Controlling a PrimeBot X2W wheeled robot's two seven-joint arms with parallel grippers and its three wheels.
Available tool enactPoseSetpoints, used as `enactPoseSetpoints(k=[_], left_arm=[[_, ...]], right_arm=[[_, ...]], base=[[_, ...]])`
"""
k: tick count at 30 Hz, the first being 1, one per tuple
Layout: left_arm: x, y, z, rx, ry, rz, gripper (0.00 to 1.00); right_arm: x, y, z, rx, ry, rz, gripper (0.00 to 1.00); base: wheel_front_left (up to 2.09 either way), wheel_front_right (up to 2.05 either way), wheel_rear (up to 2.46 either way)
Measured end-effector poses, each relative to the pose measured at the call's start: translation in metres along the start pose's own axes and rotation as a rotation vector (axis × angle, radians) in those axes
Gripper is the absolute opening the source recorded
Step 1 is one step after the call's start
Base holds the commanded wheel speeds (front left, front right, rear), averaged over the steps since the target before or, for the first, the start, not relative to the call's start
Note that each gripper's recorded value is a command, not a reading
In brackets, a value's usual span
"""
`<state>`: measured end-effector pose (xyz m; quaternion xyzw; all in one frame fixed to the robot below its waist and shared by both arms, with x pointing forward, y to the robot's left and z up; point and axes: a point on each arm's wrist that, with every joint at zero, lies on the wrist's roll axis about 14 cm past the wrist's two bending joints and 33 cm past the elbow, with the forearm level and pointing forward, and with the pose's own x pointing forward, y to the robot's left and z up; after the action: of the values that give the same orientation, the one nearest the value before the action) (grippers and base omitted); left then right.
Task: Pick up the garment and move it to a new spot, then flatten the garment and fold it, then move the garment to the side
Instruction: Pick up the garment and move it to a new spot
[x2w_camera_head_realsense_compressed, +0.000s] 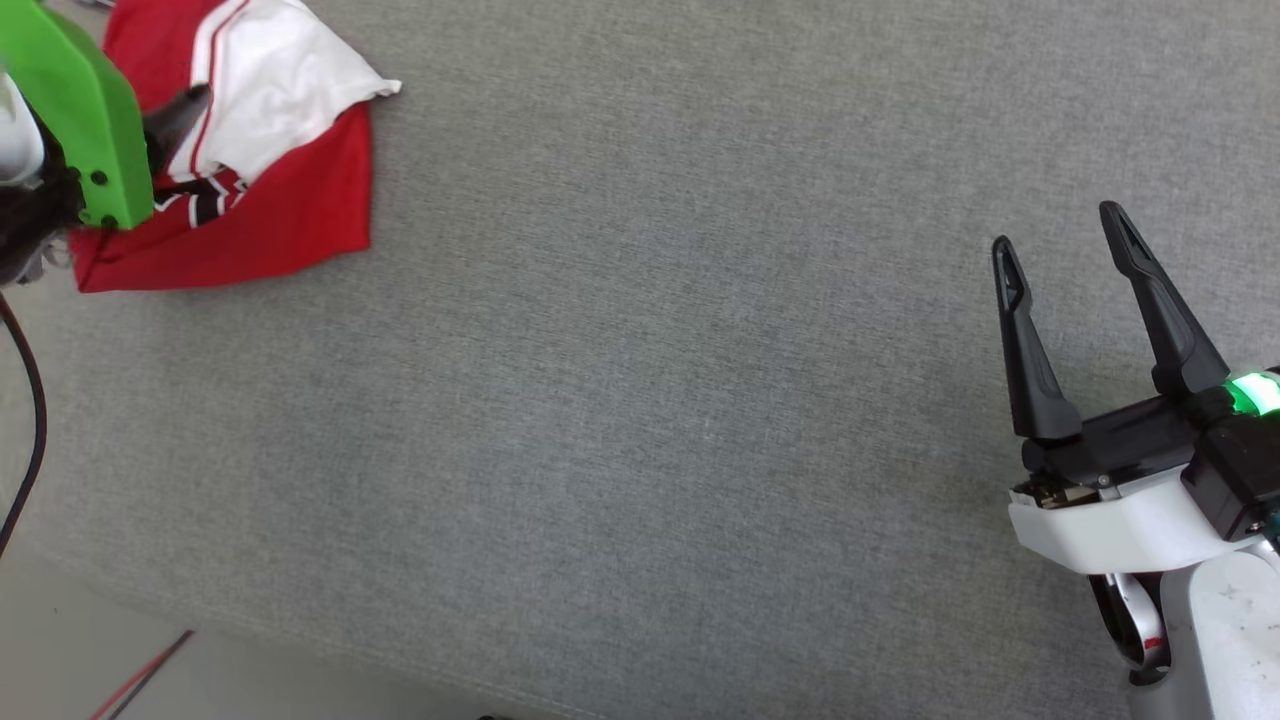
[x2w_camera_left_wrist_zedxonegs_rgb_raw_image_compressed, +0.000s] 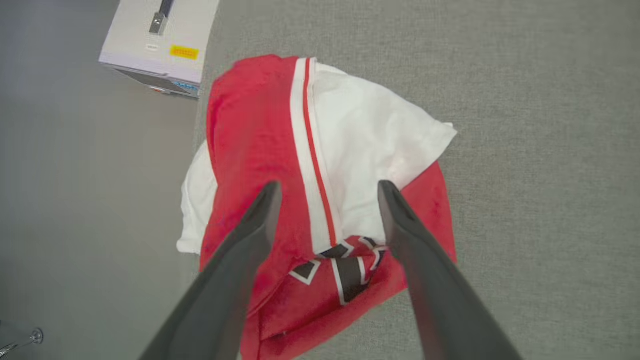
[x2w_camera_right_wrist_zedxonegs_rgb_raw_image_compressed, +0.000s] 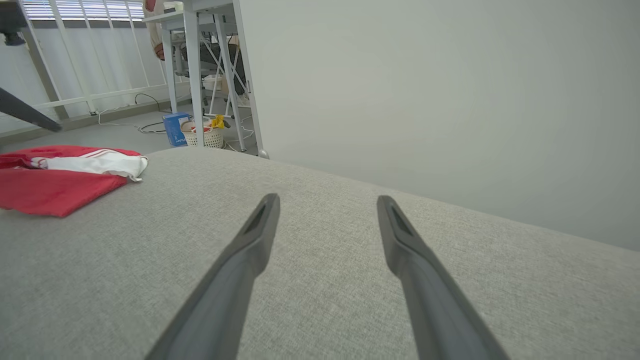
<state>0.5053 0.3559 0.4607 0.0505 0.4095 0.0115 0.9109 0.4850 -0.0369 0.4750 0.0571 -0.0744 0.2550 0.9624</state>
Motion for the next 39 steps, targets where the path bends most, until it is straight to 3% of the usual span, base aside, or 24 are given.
enactPoseSetpoints(k=[11, 17, 18, 19, 20, 30, 33, 39], left_arm=[[0.043, -0.018, -0.088, 0.052, 0.367, -0.042, 1.0], [0.052, -0.026, -0.1, 0.092, 0.416, -0.058, 1.0], [0.051, -0.028, -0.1, 0.092, 0.413, -0.063, 0.92], [0.05, -0.028, -0.099, 0.093, 0.407, -0.066, 0.43], [0.049, -0.028, -0.098, 0.095, 0.4, -0.066, 0.0], [0.012, -0.048, -0.02, 0.184, -0.006, -0.117, 0.0], [-0.01, -0.056, 0.005, 0.259, -0.11, -0.131, 0.0], [-0.049, -0.104, 0.038, 0.382, -0.294, -0.234, 0.0]], right_arm=[[-0.002, -0.017, -0.027, 0.003, 0.048, -0.027, 1.0], [-0.003, -0.021, -0.034, 0.008, 0.065, -0.035, 1.0], [-0.003, -0.021, -0.034, 0.009, 0.064, -0.035, 1.0], [-0.003, -0.02, -0.033, 0.011, 0.063, -0.034, 1.0], [-0.003, -0.019, -0.032, 0.012, 0.06, -0.033, 1.0], [-0.007, -0.006, 0.01, 0.031, -0.003, -0.041, 1.0], [-0.012, 0.0, 0.022, 0.029, -0.017, -0.042, 1.0], [-0.02, 0.007, 0.051, 0.021, -0.066, -0.052, 1.0]], base=[[0.0, 0.0, 0.0], [0.0, 0.0, 0.0], [0.0, 0.0, 0.0], [0.0, 0.0, 0.0], [0.0, 0.0, 0.0], [0.0, 0.0, 0.0], [0.0, 0.0, 0.0], [0.0, 0.0, 0.0]])
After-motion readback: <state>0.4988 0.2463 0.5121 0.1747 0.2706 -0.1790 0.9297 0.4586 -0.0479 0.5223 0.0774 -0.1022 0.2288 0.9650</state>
